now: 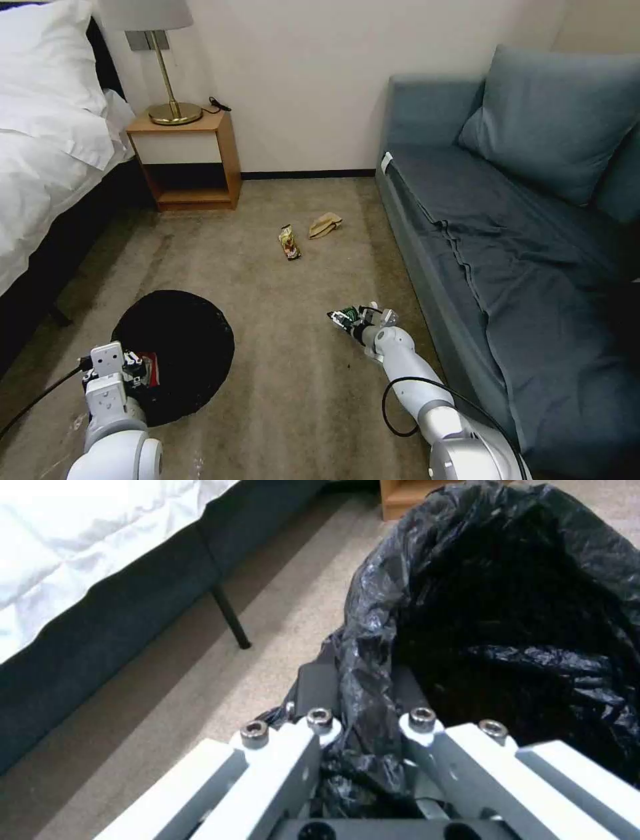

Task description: Pick up the trash bin, then pick up the garbage on the floor and place it into the trash bin.

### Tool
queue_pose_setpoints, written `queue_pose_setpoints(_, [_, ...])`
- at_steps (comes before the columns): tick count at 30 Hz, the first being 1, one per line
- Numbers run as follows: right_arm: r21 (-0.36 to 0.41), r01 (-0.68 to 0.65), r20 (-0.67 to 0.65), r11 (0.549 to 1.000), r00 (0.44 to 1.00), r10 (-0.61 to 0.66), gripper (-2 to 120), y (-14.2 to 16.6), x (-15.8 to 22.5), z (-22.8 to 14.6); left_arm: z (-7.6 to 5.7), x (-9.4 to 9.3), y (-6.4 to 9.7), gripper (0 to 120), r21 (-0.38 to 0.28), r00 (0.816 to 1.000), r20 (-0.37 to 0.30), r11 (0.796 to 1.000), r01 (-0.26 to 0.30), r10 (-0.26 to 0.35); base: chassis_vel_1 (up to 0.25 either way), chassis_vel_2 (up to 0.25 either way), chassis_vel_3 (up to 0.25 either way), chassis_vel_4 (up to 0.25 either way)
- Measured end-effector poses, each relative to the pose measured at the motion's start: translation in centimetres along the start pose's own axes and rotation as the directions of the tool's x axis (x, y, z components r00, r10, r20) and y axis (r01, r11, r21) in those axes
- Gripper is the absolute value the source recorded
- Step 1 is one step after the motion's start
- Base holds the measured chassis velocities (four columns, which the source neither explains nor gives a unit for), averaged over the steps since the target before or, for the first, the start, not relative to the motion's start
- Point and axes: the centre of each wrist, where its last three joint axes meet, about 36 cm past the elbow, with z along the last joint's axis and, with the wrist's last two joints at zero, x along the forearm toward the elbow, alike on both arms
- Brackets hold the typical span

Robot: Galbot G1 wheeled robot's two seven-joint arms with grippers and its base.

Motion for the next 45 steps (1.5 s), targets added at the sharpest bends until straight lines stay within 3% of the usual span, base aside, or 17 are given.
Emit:
queue_pose_setpoints(4, [0.011, 0.002, 0.001, 1.0, 1.0, -0.002, 73, -0.2, -0.1, 0.2, 0.0, 0.0, 0.0, 4, -0.002, 1.0, 0.0, 1.0, 0.001, -0.001, 0.0, 0.0, 0.0, 0.0])
queue_pose_setpoints(5, [0.013, 0.004, 0.003, 1.0, 1.0, -0.004, 65, -0.2, -0.1, 0.2, 0.1, -0.1, 0.0, 4, -0.003, 1.0, 0.0, 1.0, 0.001, -0.001, 0.0, 0.0, 0.0, 0.0])
queue_pose_setpoints(9, [0.015, 0.008, 0.007, 1.0, 1.0, -0.008, 57, -0.2, -0.1, 0.1, 0.1, 0.0, 0.0, 4, -0.004, 1.0, 0.0, 1.0, 0.002, -0.002, 0.0, 0.0, 0.0, 0.0])
queue_pose_setpoints(11, [0.019, 0.009, 0.009, 1.0, 1.0, -0.009, 43, -0.3, -0.2, 0.1, 0.0, 0.0, 0.0, 4, -0.005, 1.0, 0.001, 1.0, 0.003, -0.003, 0.0, 0.0, 0.0, 0.0])
queue_pose_setpoints(13, [0.021, 0.008, 0.009, 1.0, 1.0, -0.008, 41, -0.3, -0.2, 0.2, 0.0, 0.0, 0.0, 4, -0.005, 1.0, 0.002, 1.0, 0.003, -0.003, 0.0, 0.0, 0.0, 0.0])
queue_pose_setpoints(14, [0.022, 0.006, 0.008, 1.0, 1.0, -0.007, 33, -0.4, -0.2, 0.3, 0.0, 0.0, 0.0, 4, -0.006, 1.0, 0.002, 1.0, 0.003, -0.003, 0.0, 0.0, 0.0, 0.0])
queue_pose_setpoints(24, [0.035, 0.002, 0.007, 0.999, 1.0, -0.002, 0, -0.8, -0.1, 0.8, 0.2, 0.0, -0.4, 4, -0.013, 1.0, 0.002, 1.0, -0.005, 0.005, 0.0, 0.0, 0.0, 0.0])
queue_pose_setpoints(39, [0.115, 0.001, 0.005, 0.993, 1.0, -0.002, 0, -0.4, 1.2, 1.9, 0.4, -1.0, -0.7, 4, -0.001, 1.0, -0.011, 1.0, -0.01, 0.009, 0.0, 0.0, 0.0, 0.0])
queue_pose_setpoints(42, [0.167, 0.004, 0.017, 0.986, 1.0, -0.007, 0, -0.1, 1.4, 1.8, 0.5, -1.2, -1.0, 4, 0.0, 1.0, -0.016, 1.0, -0.015, 0.015, 0.0, 0.0, 0.0, 0.0])
queue_pose_setpoints(43, [0.32, -0.02, 0.069, 0.947, 0.998, -0.002, 5, 0.1, 1.5, 1.9, 0.6, -1.4, -1.1, 4, 0.001, 1.0, -0.019, 1.0, -0.017, 0.017, 0.0, 0.0, 0.0, 0.0])
queue_pose_setpoints(44, [0.387, -0.034, 0.097, 0.922, 0.995, -0.004, 8, 0.1, 1.5, 2.0, 0.6, -1.5, -1.2, 4, 0.001, 1.0, -0.02, 1.0, -0.017, 0.017, 0.0, 0.0, 0.0, 0.0])
queue_pose_setpoints(45, [0.501, -0.059, 0.142, 0.864, 0.99, -0.015, 13, 0.1, 1.5, 2.0, 0.7, -1.6, -1.2, 4, 0.002, 1.0, -0.022, 1.0, -0.017, 0.017, 0.0, 0.0, 0.0, 0.0])
